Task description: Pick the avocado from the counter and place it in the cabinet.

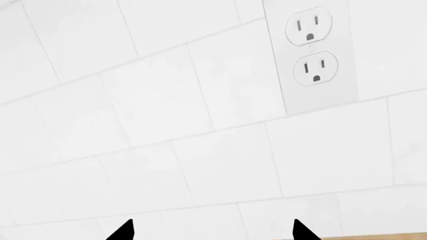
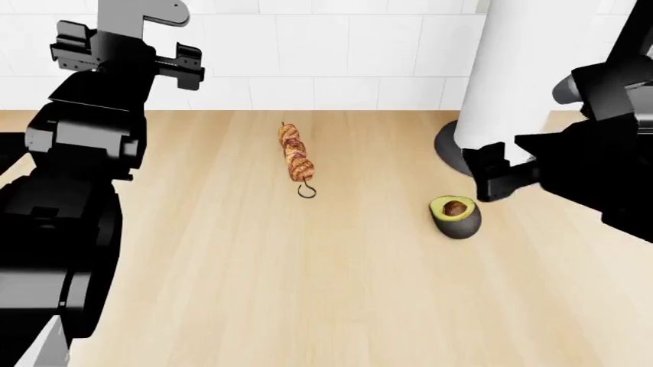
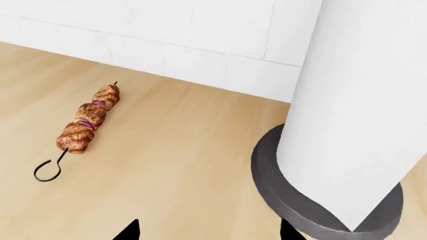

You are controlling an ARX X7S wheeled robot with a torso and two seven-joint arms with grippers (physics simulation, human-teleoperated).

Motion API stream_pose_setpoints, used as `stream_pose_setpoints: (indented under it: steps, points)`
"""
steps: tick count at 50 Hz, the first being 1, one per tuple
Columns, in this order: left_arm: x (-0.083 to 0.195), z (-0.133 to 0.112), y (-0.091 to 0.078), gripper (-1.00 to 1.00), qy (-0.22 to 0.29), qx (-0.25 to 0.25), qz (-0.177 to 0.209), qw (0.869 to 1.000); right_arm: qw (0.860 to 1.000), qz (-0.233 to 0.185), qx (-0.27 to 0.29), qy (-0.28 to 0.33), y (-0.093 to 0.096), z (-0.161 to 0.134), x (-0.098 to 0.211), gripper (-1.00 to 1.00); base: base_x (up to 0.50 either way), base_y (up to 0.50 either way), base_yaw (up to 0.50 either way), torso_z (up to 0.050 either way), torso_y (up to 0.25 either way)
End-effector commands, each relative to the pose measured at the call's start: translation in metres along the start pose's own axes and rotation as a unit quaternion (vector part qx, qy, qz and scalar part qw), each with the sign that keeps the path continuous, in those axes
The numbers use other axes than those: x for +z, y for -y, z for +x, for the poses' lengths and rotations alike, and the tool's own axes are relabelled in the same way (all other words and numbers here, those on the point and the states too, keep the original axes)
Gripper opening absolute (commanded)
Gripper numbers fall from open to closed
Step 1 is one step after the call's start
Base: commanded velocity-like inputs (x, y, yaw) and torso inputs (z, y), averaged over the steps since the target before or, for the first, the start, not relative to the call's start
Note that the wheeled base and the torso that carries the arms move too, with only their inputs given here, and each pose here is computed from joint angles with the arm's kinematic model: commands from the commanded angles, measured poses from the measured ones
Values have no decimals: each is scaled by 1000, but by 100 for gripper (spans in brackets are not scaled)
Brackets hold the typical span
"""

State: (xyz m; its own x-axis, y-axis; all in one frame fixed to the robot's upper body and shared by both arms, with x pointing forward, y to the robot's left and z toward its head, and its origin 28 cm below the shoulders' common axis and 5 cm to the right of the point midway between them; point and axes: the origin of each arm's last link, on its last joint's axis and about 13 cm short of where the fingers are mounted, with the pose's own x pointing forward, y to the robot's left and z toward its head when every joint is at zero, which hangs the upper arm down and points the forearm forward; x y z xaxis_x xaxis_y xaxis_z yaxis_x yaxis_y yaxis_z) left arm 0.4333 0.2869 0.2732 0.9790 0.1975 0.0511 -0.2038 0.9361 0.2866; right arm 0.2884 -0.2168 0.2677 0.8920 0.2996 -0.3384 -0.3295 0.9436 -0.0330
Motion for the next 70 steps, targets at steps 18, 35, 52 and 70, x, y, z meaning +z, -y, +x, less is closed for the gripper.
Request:
stream_pose_setpoints:
  steps: [18, 35, 52, 70]
  points:
    - [3, 0, 2, 100, -1, -9, -19, 1000, 997, -21, 24, -75, -9, -31, -23, 100, 0, 0, 0, 0, 0]
    - [11, 1, 0, 100, 18, -15, -22, 999, 996, -12, 32, -87, -9, 4, -39, 100, 0, 0, 0, 0, 0]
    - [14, 1, 3, 100, 21, -20, -16, 999, 993, -4, 43, -107, -14, 16, -68, 100, 0, 0, 0, 0, 0]
    - [13, 1, 6, 100, 35, -22, -17, 999, 995, -26, 23, -89, -6, 30, -63, -100, 0, 0, 0, 0, 0]
